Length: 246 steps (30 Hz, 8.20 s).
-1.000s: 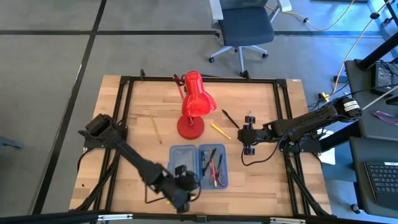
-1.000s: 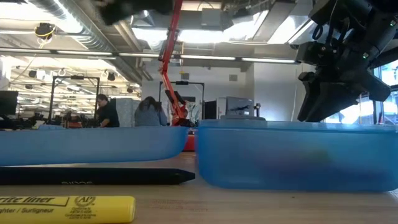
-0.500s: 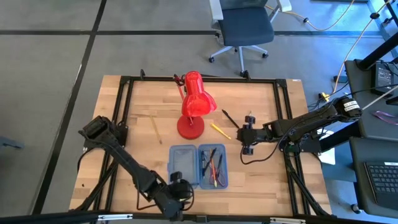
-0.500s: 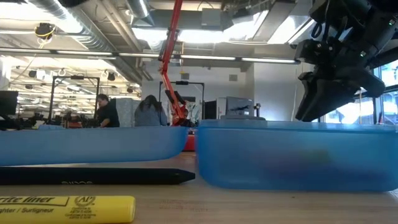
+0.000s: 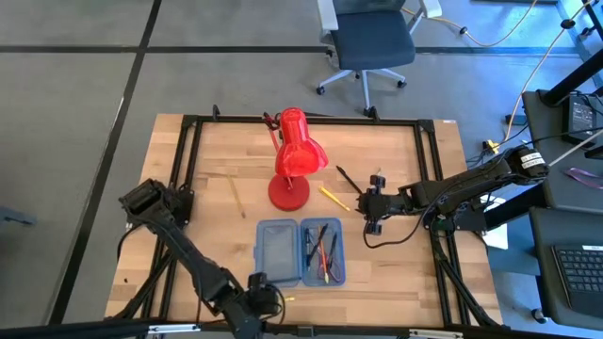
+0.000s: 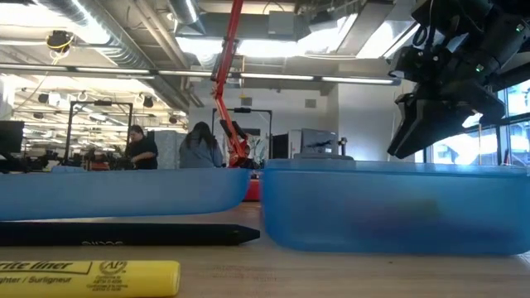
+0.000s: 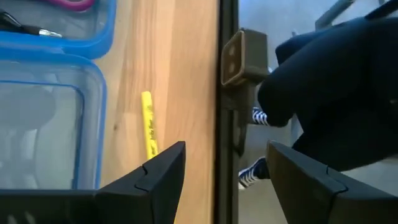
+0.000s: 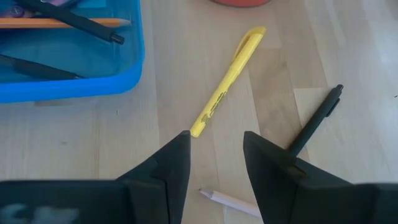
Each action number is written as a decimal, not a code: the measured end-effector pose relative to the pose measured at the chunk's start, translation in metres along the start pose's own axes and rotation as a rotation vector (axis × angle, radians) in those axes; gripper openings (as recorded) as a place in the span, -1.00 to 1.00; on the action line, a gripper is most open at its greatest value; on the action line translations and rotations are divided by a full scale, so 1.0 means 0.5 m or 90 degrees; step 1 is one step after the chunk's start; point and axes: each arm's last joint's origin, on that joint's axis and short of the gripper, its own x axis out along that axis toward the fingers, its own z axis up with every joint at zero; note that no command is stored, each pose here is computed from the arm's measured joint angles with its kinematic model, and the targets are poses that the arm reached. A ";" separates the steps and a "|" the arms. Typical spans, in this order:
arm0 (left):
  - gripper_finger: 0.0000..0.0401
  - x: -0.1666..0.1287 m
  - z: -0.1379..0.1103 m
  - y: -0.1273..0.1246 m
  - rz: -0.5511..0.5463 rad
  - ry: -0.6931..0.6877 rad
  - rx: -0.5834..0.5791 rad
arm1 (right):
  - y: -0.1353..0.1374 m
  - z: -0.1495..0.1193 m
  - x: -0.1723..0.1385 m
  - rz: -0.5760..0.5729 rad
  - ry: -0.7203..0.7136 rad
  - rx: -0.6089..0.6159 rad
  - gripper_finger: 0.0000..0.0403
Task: Pick & place school supplies into a supply box
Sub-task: Put the bottom yellow pen into the blue supply box, then put the yellow pen into the blue supply box, then put the top black pen into the blue supply box
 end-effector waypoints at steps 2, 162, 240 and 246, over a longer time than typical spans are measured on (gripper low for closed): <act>0.07 0.004 -0.006 -0.004 0.002 -0.002 -0.010 | 0.000 0.000 0.000 0.000 0.000 0.000 -0.24; -0.17 -0.119 0.213 0.289 0.593 0.038 -0.242 | -0.122 0.099 0.260 0.070 0.118 0.169 -0.24; -0.16 -0.111 0.156 0.160 0.464 -0.099 -0.316 | 0.188 0.137 0.160 0.457 -0.266 -0.542 -0.54; -0.16 -0.111 0.156 0.161 0.466 -0.098 -0.318 | 0.182 0.142 0.158 0.406 -0.232 -0.488 -0.36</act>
